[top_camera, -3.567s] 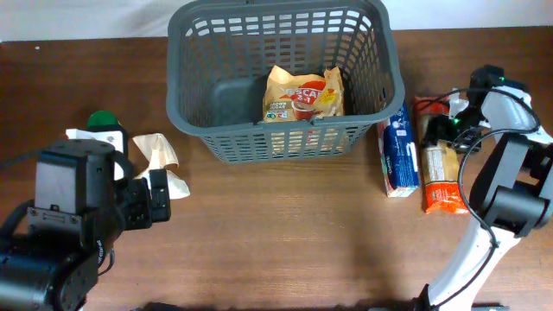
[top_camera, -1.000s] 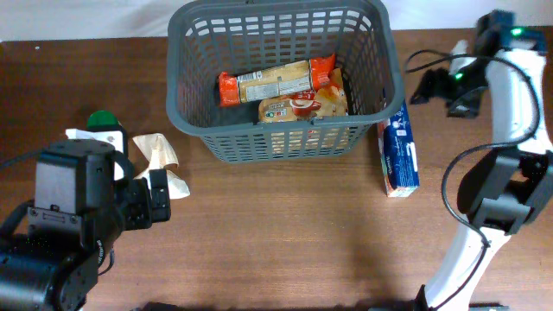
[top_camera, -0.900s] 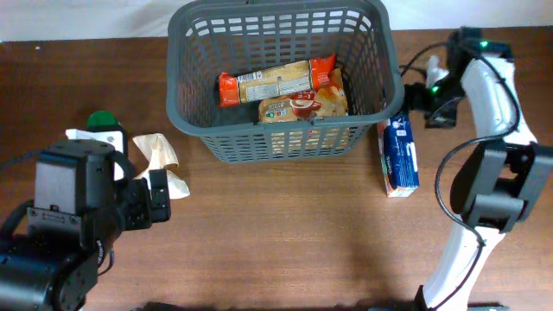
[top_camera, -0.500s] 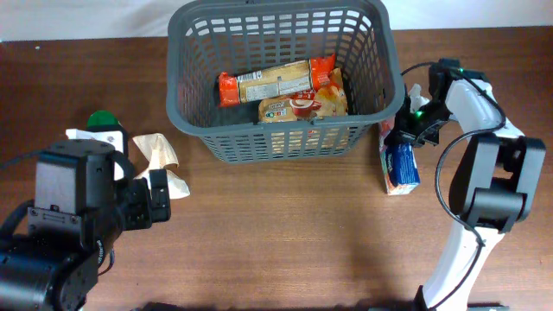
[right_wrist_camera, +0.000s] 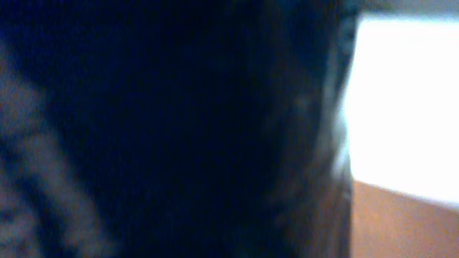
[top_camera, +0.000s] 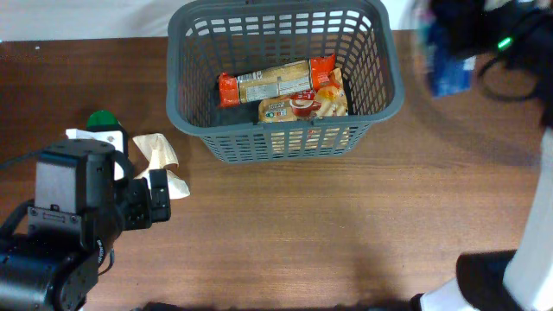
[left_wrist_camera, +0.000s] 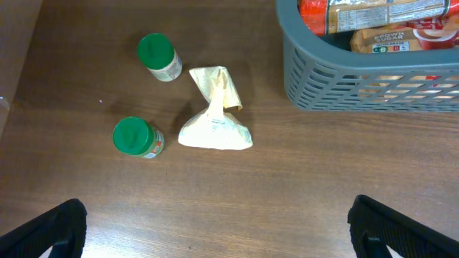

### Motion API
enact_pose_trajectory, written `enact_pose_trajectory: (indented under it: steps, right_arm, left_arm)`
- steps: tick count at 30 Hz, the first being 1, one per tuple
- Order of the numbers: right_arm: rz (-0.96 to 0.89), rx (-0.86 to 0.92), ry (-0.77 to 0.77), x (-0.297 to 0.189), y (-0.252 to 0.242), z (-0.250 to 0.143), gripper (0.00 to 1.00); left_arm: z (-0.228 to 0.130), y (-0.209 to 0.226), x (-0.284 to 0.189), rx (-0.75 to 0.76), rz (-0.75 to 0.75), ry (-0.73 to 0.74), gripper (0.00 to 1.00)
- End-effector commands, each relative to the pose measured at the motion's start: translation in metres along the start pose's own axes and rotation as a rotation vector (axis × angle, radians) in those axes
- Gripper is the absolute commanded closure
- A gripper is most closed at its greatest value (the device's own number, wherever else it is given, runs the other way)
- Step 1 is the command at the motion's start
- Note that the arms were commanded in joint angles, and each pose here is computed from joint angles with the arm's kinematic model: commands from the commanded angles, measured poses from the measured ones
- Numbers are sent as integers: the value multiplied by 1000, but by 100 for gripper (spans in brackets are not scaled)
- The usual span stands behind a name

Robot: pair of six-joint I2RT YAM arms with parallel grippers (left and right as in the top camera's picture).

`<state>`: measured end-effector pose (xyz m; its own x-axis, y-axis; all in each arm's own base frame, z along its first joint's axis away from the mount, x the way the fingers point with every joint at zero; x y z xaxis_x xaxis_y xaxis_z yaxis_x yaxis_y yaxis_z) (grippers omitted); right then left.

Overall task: Pack container
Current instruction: 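Grasp the blue Kleenex box with the right gripper and lift, then place the Kleenex box in the basket and withdraw the right gripper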

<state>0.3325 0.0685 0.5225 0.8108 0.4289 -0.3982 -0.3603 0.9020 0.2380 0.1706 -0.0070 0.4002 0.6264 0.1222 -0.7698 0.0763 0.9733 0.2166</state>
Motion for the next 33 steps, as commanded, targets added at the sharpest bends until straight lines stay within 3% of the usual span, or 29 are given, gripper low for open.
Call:
enact_pose_trajectory:
  steps: [1, 3, 6, 12, 18, 20, 21, 22, 26, 30, 33]
  right_arm:
    - [155, -417, 116, 49, 49, -27, 96]
    - [225, -807, 210, 92, 88, -60, 96]
    - [209, -972, 309, 139, 92, -86, 96]
    - [218, -924, 540, 247, 60, -154, 96]
    - [267, -831, 694, 303, 43, -217, 96]
    - [282, -822, 713, 310, 42, -226, 90]
    - [275, -814, 721, 311, 40, -228, 76]
    - [256, -790, 724, 311, 38, -227, 65]
    - [107, -677, 661, 294, 34, -193, 51]
    - [-106, -569, 430, 216, 37, -101, 37]
    - [-186, -431, 233, 143, 29, -42, 14]
  left_arm:
    - [-1, 3, -2, -8, 14, -5, 1]
    - [-1, 3, -2, -8, 14, -5, 1]
    - [-1, 3, -2, -8, 14, -5, 1]
    - [-1, 3, -2, -8, 14, -5, 1]
    - [-1, 3, -2, -8, 14, -5, 1]
    - [-1, 3, -2, -8, 14, -5, 1]
    - [-1, 3, -2, -8, 14, -5, 1]
    - [-1, 3, -2, -8, 14, -5, 1]
    - [-1, 3, -2, -8, 14, -5, 1]
    - [-1, 3, -2, -8, 14, -5, 1]
    - [-1, 3, -2, -8, 14, -5, 1]
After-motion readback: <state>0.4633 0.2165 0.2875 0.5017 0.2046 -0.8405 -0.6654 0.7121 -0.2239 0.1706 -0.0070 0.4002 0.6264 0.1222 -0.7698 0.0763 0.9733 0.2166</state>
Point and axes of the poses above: each gripper's point midway between its finger pads, its own x axis out along the fingers, its own y axis along the line the jaws close on, z = x × y, the point moved 6 cm from there along -x, back along the fingers, and after that the axes turned 13 degrees about x, right-handed, at the moved point
